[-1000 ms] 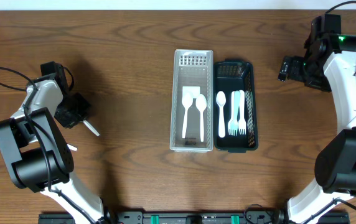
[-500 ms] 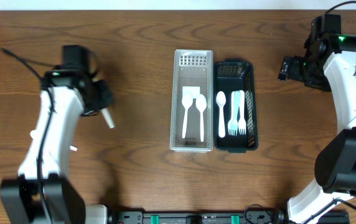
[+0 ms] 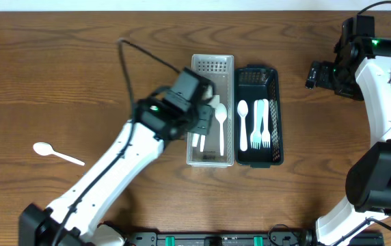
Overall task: Pack container
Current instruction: 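Place the white spoon into the clear tray and open the gripper, then move the left gripper to the last white spoon and grasp it, then carry the last spoon into the clear tray and release it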
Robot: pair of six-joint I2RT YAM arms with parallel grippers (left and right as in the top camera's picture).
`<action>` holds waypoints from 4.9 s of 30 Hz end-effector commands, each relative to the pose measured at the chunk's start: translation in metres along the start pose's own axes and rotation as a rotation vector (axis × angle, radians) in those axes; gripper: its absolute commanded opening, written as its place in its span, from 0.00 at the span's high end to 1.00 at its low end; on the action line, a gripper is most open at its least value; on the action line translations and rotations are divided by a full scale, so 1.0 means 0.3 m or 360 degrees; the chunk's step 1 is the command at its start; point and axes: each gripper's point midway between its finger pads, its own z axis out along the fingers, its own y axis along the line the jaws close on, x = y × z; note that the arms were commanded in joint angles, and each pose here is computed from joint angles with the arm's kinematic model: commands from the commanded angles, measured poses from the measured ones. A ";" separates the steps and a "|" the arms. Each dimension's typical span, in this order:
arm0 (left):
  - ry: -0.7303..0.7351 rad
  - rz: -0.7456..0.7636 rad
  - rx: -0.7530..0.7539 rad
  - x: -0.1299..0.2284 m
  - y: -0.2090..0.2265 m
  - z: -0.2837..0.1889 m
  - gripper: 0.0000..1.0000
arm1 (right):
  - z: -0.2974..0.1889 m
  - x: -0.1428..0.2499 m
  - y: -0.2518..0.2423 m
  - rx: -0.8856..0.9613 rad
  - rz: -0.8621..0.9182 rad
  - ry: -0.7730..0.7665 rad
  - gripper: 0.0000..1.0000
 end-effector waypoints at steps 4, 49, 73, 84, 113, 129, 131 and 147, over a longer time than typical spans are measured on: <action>0.0049 -0.0032 0.0056 -0.031 -0.025 0.148 0.94 | 0.001 0.001 -0.009 0.0008 -0.0015 0.0003 0.01; -0.0066 -0.2281 -0.1015 0.455 1.236 -0.369 0.46 | 0.001 0.006 -0.011 0.0010 -0.0027 0.0013 0.01; 0.0429 -0.2156 -0.0858 0.627 1.385 0.028 0.47 | 0.001 0.012 -0.012 0.0013 -0.0053 0.0025 0.01; 0.0438 -0.2112 -0.0757 0.621 1.379 0.073 0.64 | 0.001 0.012 -0.013 0.0013 -0.0053 0.0025 0.01; 0.0089 -0.1214 -0.0597 0.134 0.923 -0.179 0.94 | 0.001 -0.006 -0.008 0.0006 -0.0062 -0.0011 0.01; -0.0040 -0.0072 -0.0113 -0.160 0.103 -0.112 0.94 | 0.001 -0.015 -0.006 0.0002 -0.0061 -0.0027 0.01; 0.0015 -0.0032 -0.0104 -0.148 0.068 -0.049 0.94 | 0.001 -0.014 -0.006 0.0002 -0.0061 -0.0026 0.01; 0.0334 0.0044 -0.0171 -0.045 0.041 0.332 0.83 | 0.001 -0.015 -0.006 0.0002 -0.0070 -0.0028 0.01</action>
